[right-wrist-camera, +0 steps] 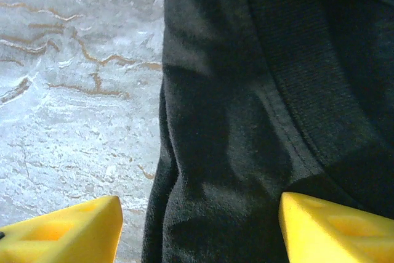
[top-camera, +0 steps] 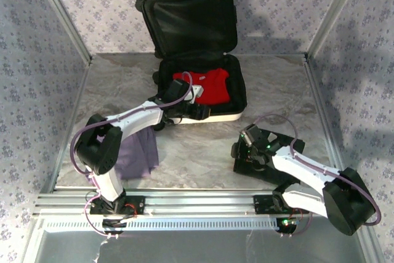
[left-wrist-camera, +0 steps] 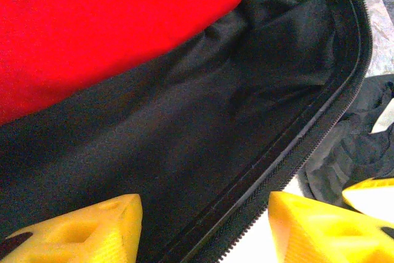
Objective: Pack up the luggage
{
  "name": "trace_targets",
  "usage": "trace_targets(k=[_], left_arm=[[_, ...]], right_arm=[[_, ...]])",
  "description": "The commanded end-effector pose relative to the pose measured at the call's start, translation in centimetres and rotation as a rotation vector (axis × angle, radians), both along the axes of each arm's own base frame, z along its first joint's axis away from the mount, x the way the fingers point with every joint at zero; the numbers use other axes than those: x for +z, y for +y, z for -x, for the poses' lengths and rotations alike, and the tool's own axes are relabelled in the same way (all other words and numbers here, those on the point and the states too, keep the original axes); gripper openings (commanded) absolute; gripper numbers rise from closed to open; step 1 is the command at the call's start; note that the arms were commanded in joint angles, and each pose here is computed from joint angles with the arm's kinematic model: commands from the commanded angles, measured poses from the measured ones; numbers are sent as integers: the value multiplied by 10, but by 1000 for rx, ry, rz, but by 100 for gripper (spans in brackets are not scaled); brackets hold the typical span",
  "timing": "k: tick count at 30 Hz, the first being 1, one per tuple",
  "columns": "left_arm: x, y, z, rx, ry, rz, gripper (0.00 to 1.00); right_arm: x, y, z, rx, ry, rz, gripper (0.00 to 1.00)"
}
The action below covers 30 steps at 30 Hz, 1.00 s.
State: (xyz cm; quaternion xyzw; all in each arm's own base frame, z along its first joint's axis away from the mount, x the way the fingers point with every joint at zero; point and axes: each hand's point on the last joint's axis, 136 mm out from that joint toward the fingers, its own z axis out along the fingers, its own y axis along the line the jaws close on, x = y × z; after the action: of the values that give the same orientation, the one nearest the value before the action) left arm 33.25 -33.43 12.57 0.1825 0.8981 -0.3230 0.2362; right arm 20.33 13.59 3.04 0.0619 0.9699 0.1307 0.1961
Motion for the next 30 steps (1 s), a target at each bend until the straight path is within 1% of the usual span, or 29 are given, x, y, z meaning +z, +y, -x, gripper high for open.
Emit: trace_targets(k=[1, 5, 7, 10, 12, 14, 17, 19, 21, 23, 24, 25, 27, 28, 30], left_arm=[[-4, 6, 29, -19, 102, -9, 56], [0, 13, 31, -6, 106, -46, 56], [-2, 16, 38, -4, 128, -49, 56], [-3, 21, 52, -2, 147, -57, 56], [-4, 26, 62, 2, 154, -68, 56], [-4, 30, 72, 7, 161, -86, 56], [-5, 37, 88, 15, 177, -105, 56], [-6, 44, 99, 27, 183, -116, 57], [-9, 48, 107, 43, 203, -114, 58], [-14, 47, 116, 50, 239, -103, 63], [-17, 44, 122, 45, 262, -97, 64], [-21, 39, 128, 35, 280, -94, 64], [-28, 31, 135, 22, 297, -96, 64], [-31, 26, 138, 13, 305, -89, 65], [-35, 17, 139, 1, 320, -69, 65]], right_arm=[[-4, 29, -2, 45, -37, -100, 69], [4, 81, 1, 225, -93, -162, 68], [11, 110, 7, 332, -120, -192, 68], [18, 142, 16, 460, -136, -222, 67], [21, 147, 13, 470, -122, -201, 67], [29, 145, 5, 495, -139, -156, 68], [51, 130, -5, 469, -161, -125, 68], [65, 106, -11, 409, -168, -89, 69], [74, 78, -12, 331, -149, -86, 69], [72, 49, -7, 251, -96, -94, 70], [69, 29, -5, 194, -74, -75, 70], [65, 13, -1, 145, -56, -60, 73], [57, -10, 10, 61, -11, -71, 75], [53, -21, 13, 24, 1, -69, 78], [45, -36, 18, -36, 17, -78, 79]])
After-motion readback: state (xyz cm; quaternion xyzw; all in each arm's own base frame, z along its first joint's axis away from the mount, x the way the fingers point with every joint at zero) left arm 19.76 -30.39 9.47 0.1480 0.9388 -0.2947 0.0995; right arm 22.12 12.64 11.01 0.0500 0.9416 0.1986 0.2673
